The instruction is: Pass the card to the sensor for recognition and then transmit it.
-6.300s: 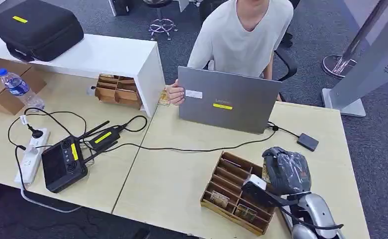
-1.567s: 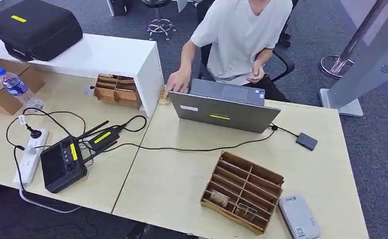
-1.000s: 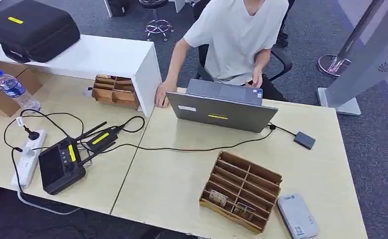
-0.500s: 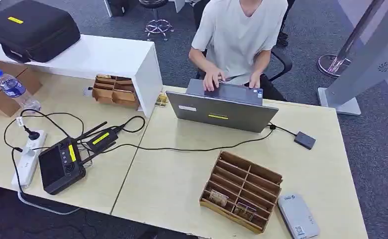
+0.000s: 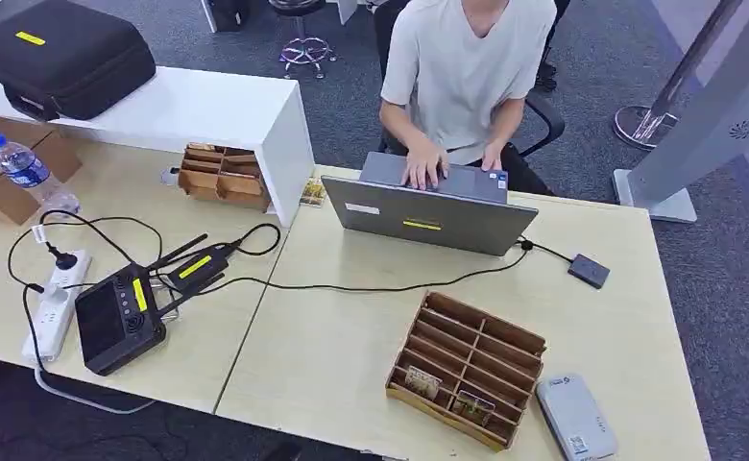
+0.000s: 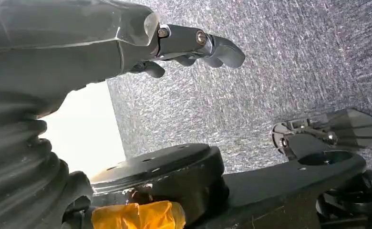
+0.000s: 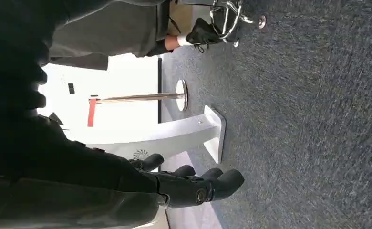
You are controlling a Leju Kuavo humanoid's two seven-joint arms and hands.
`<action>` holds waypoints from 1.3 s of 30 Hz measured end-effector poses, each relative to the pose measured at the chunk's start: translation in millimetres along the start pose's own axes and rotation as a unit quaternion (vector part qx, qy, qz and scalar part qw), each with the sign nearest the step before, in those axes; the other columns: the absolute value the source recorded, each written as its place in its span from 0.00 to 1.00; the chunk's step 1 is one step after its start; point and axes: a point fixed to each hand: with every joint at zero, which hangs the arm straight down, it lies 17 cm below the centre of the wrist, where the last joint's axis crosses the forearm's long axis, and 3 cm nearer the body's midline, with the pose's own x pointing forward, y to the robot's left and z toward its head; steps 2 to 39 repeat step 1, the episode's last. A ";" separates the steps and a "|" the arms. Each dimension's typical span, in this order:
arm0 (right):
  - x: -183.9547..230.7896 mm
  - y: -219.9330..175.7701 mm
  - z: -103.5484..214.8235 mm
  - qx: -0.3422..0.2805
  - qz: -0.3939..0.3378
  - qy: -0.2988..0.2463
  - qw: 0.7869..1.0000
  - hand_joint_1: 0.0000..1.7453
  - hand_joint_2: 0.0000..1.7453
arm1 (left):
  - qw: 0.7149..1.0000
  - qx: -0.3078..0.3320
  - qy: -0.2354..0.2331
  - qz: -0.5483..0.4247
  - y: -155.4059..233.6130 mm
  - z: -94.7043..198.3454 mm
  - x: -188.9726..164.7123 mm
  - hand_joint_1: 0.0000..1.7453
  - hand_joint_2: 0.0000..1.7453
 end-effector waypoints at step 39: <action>-0.2 0.3 0.0 0.001 0.000 0.000 1.000 0.00 1.00 | 1.000 0.000 0.000 0.000 0.2 0.0 -0.1 0.00 1.00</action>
